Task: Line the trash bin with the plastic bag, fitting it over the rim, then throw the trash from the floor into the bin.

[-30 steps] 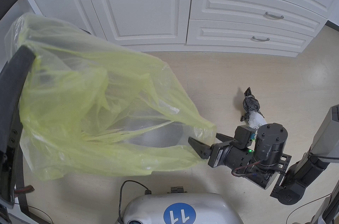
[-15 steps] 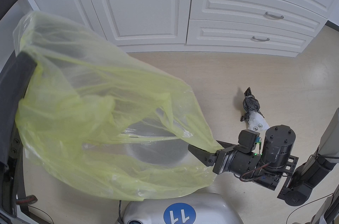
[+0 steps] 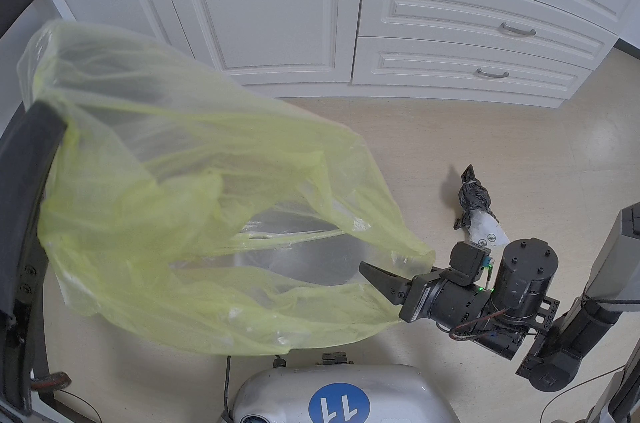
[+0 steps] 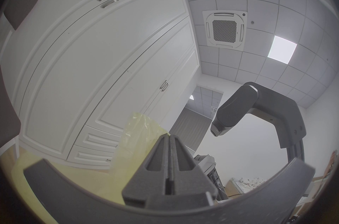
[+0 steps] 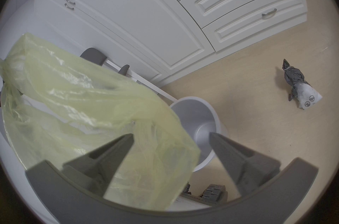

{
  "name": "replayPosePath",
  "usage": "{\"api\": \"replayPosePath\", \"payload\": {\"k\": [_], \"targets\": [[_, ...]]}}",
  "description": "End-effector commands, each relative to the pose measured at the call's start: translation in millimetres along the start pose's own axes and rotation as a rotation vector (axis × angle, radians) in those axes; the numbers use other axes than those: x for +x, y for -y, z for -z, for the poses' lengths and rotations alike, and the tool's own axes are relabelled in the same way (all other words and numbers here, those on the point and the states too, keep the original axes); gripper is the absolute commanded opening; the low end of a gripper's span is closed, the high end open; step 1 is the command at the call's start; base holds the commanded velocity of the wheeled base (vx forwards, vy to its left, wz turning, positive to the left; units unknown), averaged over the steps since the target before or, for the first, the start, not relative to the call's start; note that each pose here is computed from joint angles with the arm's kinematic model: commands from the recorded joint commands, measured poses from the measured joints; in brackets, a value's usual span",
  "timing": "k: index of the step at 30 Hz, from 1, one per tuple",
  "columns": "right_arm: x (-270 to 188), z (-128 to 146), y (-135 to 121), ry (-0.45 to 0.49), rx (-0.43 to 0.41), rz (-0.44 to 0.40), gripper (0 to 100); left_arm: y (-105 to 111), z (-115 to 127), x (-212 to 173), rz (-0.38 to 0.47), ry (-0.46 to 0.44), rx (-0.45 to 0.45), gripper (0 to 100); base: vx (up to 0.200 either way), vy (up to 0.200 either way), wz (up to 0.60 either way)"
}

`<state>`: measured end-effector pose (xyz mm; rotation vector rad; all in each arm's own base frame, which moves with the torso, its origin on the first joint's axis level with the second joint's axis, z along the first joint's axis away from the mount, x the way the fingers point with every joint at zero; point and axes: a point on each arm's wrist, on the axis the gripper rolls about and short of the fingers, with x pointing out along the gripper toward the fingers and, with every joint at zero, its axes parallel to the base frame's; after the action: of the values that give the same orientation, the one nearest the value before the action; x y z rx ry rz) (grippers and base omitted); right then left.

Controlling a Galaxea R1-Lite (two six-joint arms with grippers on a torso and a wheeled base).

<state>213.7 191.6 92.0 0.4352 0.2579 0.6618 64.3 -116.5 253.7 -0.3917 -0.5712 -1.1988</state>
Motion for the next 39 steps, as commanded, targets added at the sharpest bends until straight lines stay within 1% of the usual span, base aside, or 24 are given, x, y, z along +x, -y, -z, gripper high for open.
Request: {"api": "replayPosePath", "payload": {"k": [1,4,8,9,10,11,12,13,14,15,16,18,20,22,26,27,28,31,35,39], "targets": [[1,3,1,-0.013,-0.001,0.0,0,0,1,1,-0.001,-0.006,-0.003,0,0.0,0.0,0.0],[0,0,0,0.002,-0.001,-0.003,0,0,2,1,-0.001,-0.009,-0.023,0,0.0,0.0,0.0],[-8,-20,-7,0.075,-0.003,-0.021,0,-4,5,6,-0.018,-0.017,-0.087,0,0.0,0.0,0.0],[-11,-26,-8,0.095,-0.006,-0.024,0,-7,6,7,-0.033,-0.02,-0.106,0,0.0,0.0,0.0],[-13,-33,-9,0.116,-0.014,-0.026,0,-11,6,9,-0.057,-0.02,-0.114,0,0.0,0.0,0.0],[-13,-33,-9,0.116,-0.014,-0.026,0,-11,6,9,-0.057,-0.02,-0.114,0,0.0,0.0,0.0],[-14,-45,-11,0.156,-0.03,-0.008,0,-25,7,13,-0.126,-0.024,-0.089,0,0.0,0.0,0.0],[-15,-50,-12,0.17,-0.031,0.006,0,-29,8,14,-0.147,-0.03,-0.077,0,0.0,0.0,0.0],[-15,-60,-15,0.197,-0.031,0.048,0,-38,11,15,-0.192,-0.054,-0.058,0,0.0,0.0,0.0],[-15,-60,-15,0.199,-0.03,0.05,0,-39,11,15,-0.195,-0.055,-0.057,0,0.0,0.0,0.0],[-15,-72,-20,0.225,-0.026,0.095,0,-44,13,13,-0.232,-0.09,-0.049,0,0.0,0.0,0.0],[-22,-97,-30,0.255,-0.019,0.18,0,-49,16,12,-0.278,-0.175,-0.063,0,0.0,0.0,0.0],[-30,-113,-37,0.27,-0.012,0.23,0,-49,16,12,-0.317,-0.235,-0.077,0,0.0,0.0,0.0],[-39,-128,-43,0.297,-0.002,0.26,0,-50,17,12,-0.364,-0.294,-0.088,0,0.0,0.0,0.0],[-51,-141,-50,0.337,0.005,0.262,0,-53,23,9,-0.449,-0.421,-0.104,0,0.0,0.0,0.0],[-51,-141,-50,0.337,0.005,0.262,0,-53,23,9,-0.449,-0.421,-0.104,0,0.0,0.0,0.0],[-55,-142,-52,0.347,0.0,0.254,0,-56,25,5,-0.48,-0.481,-0.103,0,0.0,0.0,0.0],[-57,-144,-56,0.358,0.002,0.248,0,-61,25,-2,-0.535,-0.563,-0.075,0,0.0,0.0,0.0],[-60,-146,-58,0.369,0.003,0.248,0,-62,22,-11,-0.559,-0.618,-0.034,0,0.0,0.0,0.0],[-63,-145,-63,0.37,-0.008,0.242,0,-62,19,-15,-0.565,-0.627,0.008,0,0.0,0.0,0.0]]}}
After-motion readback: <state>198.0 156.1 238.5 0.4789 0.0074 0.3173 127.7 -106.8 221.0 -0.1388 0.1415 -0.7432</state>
